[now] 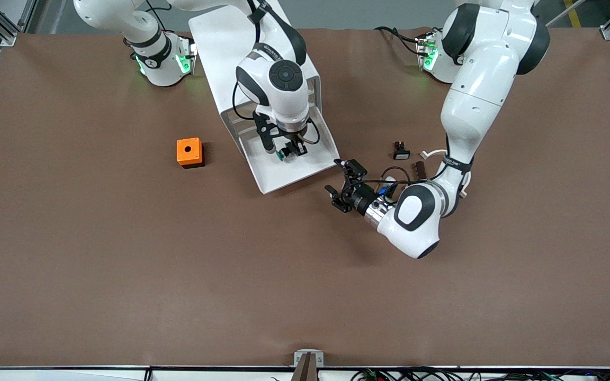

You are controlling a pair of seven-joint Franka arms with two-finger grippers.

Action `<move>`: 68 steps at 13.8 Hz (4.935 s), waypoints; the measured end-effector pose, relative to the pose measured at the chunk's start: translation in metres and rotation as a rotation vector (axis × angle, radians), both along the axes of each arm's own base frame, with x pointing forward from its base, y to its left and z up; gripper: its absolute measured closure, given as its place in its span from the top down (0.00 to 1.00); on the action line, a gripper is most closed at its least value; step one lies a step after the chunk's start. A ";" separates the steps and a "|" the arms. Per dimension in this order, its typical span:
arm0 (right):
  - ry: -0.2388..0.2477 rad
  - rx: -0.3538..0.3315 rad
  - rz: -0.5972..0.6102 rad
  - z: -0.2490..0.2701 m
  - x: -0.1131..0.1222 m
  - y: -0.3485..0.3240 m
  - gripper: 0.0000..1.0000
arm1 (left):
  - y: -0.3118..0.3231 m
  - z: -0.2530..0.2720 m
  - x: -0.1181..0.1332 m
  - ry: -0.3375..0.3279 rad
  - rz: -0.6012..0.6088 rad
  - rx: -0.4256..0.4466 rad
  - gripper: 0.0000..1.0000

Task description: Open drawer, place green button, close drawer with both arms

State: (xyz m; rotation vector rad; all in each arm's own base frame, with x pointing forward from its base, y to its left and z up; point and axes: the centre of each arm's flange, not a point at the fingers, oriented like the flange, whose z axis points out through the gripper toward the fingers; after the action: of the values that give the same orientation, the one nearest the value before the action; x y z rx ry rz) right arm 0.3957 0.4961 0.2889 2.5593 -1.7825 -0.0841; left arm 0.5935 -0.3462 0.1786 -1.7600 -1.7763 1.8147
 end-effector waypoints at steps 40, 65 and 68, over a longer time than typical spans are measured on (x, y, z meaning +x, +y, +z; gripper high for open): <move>0.251 0.152 1.139 0.271 0.172 -0.356 1.00 | 0.002 0.165 0.071 -1.237 -0.731 0.064 1.00; 0.185 0.195 1.218 0.281 0.166 -0.503 1.00 | -0.178 0.067 -0.073 -1.178 -1.009 0.154 1.00; 0.143 0.169 1.205 0.277 0.153 -0.512 1.00 | -0.189 0.059 -0.086 -1.171 -1.034 0.143 1.00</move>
State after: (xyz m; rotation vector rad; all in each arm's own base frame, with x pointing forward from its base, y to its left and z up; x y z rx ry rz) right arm 0.5489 -0.0163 0.5663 3.1258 -0.0015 -0.3662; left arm 0.5076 -0.5354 0.2373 -3.0255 -0.5966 0.2053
